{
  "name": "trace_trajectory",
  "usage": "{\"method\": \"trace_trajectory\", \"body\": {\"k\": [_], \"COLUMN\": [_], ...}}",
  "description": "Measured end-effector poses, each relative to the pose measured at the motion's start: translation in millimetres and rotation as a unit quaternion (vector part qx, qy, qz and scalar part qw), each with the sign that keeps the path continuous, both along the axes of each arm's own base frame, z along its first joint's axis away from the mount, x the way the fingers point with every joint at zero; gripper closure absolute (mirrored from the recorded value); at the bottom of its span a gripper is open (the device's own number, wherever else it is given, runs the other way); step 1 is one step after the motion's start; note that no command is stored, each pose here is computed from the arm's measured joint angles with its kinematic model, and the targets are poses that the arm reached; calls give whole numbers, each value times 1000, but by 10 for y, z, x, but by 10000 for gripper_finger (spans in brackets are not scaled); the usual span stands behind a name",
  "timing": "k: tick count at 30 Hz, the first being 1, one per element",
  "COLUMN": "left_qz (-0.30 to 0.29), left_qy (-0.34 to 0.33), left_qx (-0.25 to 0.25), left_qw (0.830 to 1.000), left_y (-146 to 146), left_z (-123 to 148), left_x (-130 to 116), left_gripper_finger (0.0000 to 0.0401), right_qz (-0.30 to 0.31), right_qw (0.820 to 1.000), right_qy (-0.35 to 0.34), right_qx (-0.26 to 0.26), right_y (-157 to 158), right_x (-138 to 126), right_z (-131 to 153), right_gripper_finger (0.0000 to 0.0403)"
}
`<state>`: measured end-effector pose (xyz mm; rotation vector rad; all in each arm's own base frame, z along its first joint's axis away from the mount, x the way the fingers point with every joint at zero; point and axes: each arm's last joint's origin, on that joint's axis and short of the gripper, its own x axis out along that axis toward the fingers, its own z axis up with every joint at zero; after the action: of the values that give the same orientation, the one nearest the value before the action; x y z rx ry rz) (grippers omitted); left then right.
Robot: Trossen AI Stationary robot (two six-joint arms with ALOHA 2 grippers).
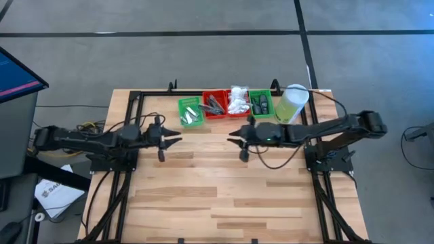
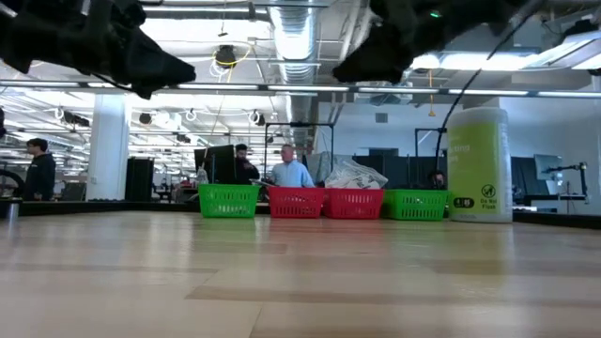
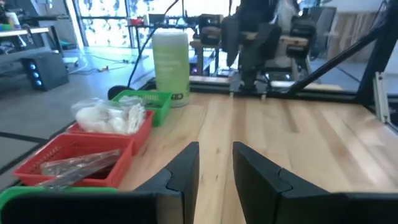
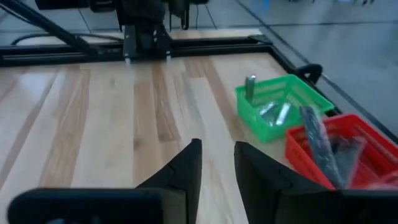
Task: Pick & Place Travel size toiletries
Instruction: Return to Home Position
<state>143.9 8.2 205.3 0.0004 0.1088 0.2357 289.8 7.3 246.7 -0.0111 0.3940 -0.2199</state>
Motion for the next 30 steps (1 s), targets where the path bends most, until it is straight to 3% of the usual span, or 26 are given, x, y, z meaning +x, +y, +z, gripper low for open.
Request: {"method": "trace_trajectory", "body": {"k": [8, 15, 30], "left_qz": [14, -12, -6], "left_qy": [-13, -28, -16], "left_qx": [24, 18, -4], "left_qw": [1000, 999, 1000], "left_y": [-131, -174, -108], "left_z": [-15, -55, -417], "left_x": [-79, -176, -269], "left_gripper_finger": [311, 311, 311], "right_qz": [-22, -31, -8], "right_qw": [997, 993, 975], "right_qy": [-79, -114, -222], "right_qx": [8, 17, -5], "right_y": [-116, -153, -143], "right_x": [-491, -882, -1408], "right_z": [-145, -290, -643], "right_gripper_finger": [316, 316, 316]}}
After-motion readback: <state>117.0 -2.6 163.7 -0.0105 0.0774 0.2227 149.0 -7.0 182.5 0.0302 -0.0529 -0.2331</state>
